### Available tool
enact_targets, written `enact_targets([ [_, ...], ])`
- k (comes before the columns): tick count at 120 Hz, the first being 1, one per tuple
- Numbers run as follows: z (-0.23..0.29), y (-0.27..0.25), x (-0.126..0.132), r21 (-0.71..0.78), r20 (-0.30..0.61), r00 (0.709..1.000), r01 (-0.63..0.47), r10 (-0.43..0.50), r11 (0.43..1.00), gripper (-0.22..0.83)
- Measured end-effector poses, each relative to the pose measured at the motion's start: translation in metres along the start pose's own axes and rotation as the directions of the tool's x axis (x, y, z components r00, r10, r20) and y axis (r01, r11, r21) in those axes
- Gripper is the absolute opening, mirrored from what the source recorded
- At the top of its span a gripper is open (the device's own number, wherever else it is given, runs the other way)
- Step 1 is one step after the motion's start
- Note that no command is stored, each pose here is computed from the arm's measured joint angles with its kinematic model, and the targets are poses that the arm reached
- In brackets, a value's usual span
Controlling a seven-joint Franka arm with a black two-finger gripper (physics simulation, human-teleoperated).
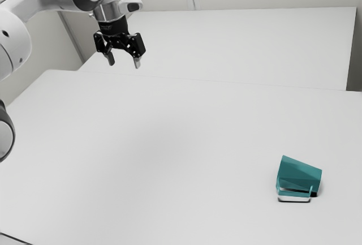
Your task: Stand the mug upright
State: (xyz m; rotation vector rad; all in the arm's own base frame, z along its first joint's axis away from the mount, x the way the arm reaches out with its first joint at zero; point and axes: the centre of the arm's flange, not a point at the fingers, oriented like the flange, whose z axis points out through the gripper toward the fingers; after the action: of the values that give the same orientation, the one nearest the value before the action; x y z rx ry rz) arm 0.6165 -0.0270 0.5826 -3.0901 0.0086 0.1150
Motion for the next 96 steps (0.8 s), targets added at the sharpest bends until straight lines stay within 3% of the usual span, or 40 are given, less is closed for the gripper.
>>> enact_targets([
  [41,-0.006,0.011,-0.001,-0.038,-0.028,1.0,-0.012,0.011,0.999,0.62],
  [55,0.016,0.041,-0.021,-0.081,-0.023,0.998,-0.055,0.053,0.995,0.62],
  [70,0.052,0.07,-0.051,-0.237,-0.015,0.999,-0.05,0.048,0.97,0.62],
  [96,0.118,0.11,-0.067,-0.513,0.037,0.999,0.028,-0.011,0.858,0.61],
])
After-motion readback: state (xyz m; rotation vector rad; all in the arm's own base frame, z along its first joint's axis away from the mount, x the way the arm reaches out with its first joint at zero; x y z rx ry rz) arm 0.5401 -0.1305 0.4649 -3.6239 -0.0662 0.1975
